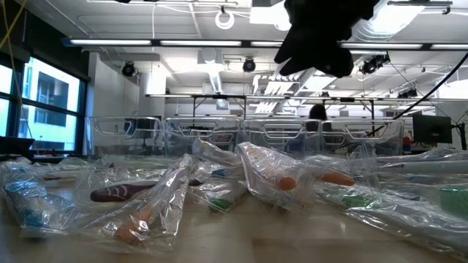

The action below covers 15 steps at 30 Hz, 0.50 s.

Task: Pick & Place Toothbrushes
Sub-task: Put the violet toothbrush into the right transparent bin

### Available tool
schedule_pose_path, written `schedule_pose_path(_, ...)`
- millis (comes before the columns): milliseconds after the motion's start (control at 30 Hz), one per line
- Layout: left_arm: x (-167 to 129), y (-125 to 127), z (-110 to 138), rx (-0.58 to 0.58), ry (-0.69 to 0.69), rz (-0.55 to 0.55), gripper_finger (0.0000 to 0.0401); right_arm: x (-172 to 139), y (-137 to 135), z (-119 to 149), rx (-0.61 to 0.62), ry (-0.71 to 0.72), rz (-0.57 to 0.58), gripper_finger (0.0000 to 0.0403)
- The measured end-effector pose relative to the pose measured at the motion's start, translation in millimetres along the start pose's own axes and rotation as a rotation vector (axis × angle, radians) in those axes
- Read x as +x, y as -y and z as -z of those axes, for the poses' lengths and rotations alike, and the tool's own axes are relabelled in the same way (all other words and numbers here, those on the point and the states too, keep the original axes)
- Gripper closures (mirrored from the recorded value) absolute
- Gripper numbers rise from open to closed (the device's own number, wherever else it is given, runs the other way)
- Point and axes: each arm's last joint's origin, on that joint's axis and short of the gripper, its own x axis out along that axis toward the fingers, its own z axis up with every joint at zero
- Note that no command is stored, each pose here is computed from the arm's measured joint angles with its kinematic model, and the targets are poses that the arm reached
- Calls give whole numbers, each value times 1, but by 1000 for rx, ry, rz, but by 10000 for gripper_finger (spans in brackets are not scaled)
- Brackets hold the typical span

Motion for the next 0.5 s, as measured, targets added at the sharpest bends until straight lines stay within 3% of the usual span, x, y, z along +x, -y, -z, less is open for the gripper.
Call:
schedule_pose_path(167, 0, 0, 0, 0, 0, 0, 242, 2, 1, 2, -40, -12, 11, 296)
schedule_pose_path(500, 0, 0, 0, 0, -2, 1, 242, 51, 13, 19, -68, -88, 131, 296)
